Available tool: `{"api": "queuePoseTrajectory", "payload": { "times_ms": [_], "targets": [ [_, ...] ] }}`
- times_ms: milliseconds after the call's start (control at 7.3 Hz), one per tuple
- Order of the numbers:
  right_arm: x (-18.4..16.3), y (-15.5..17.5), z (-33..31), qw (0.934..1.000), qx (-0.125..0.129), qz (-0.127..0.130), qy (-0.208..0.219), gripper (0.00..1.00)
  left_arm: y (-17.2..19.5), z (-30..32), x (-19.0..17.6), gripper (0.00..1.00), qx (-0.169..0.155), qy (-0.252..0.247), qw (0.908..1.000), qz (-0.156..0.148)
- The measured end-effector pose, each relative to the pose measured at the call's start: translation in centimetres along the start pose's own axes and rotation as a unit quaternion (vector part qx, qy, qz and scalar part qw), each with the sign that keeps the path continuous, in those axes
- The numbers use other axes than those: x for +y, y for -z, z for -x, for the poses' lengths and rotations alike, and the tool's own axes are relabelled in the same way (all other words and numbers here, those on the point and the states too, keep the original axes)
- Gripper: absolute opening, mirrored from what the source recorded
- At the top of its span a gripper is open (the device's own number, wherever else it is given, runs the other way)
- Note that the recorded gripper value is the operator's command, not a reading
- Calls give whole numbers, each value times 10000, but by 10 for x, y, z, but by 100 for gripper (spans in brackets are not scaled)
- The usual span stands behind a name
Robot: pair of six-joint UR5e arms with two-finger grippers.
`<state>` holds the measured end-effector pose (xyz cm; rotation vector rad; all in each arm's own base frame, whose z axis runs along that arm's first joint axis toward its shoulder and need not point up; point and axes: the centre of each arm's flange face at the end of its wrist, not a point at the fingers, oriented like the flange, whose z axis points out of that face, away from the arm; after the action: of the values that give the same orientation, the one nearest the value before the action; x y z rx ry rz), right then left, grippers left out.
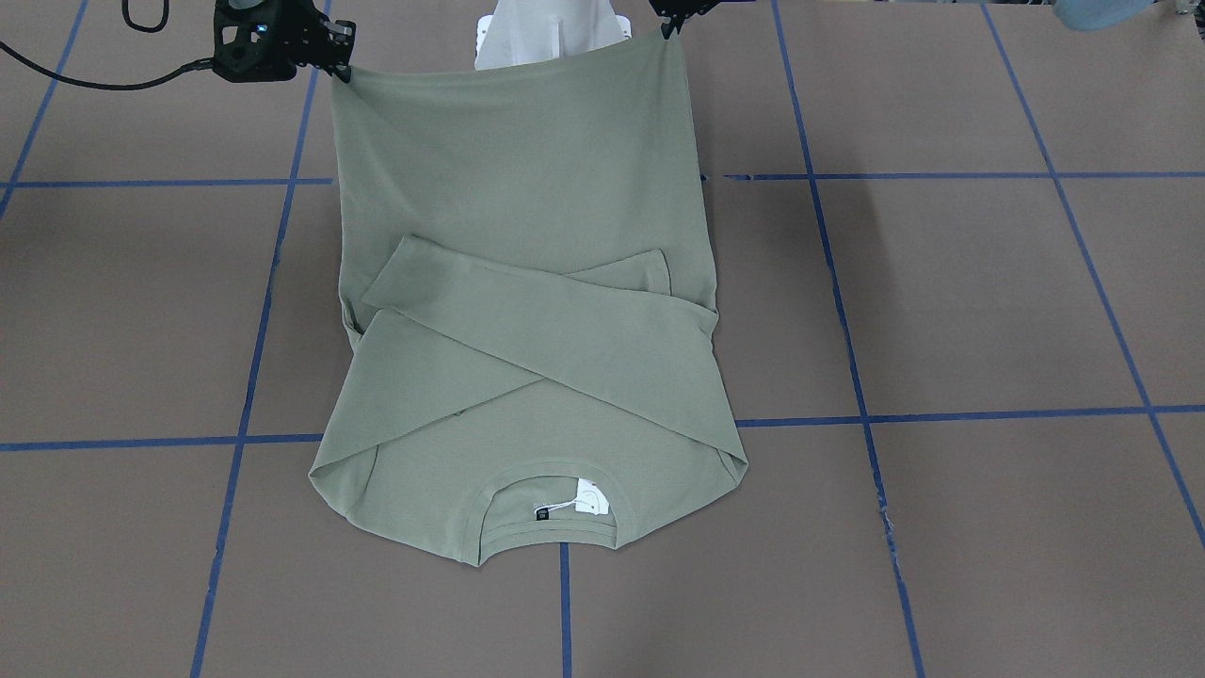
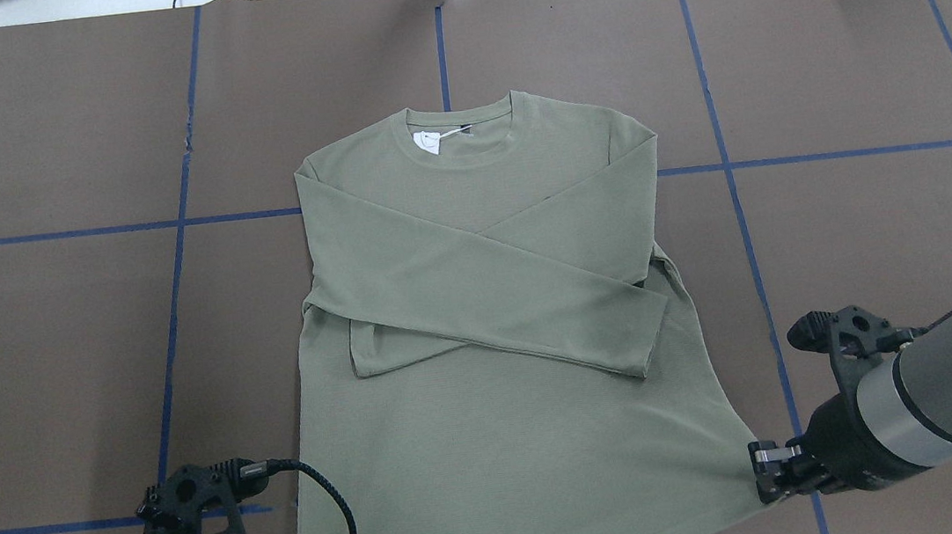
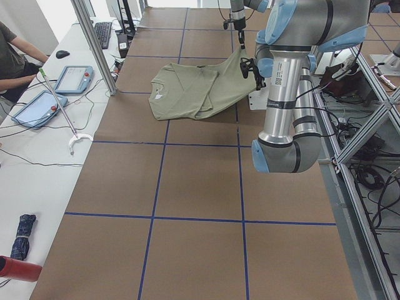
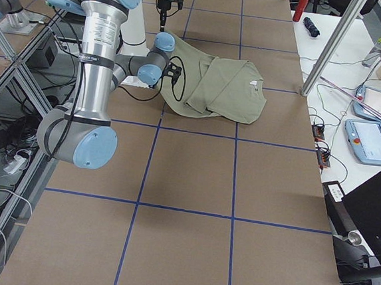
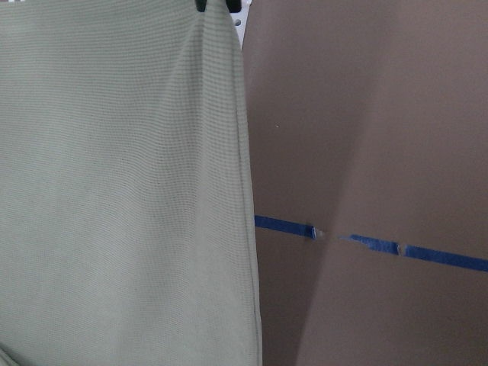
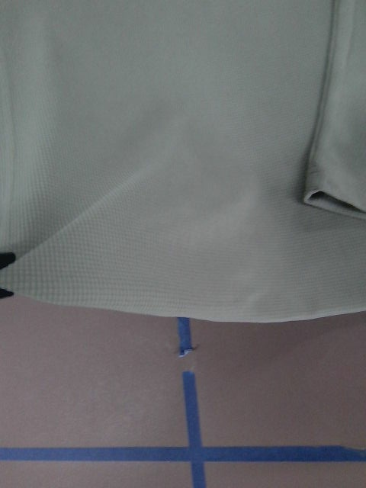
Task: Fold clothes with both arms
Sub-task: 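Carry the hem with both grippers over the shirt toward the collar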
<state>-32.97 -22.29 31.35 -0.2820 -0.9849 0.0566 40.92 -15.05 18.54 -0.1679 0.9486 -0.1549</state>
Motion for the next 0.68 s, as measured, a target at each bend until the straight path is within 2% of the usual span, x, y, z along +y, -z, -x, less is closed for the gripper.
{"api": "queuePoseTrajectory", "payload": {
  "times_ms": [411, 685],
  "targets": [
    [-86, 28, 34, 9951, -462, -812, -329, 0, 15, -10, -91, 0, 27, 136, 9964, -842],
    [-136, 49, 41, 9890, -581, -1251, -526, 0, 35, -12, -149, 0, 14, 144, 9917, -1278]
  ]
}}
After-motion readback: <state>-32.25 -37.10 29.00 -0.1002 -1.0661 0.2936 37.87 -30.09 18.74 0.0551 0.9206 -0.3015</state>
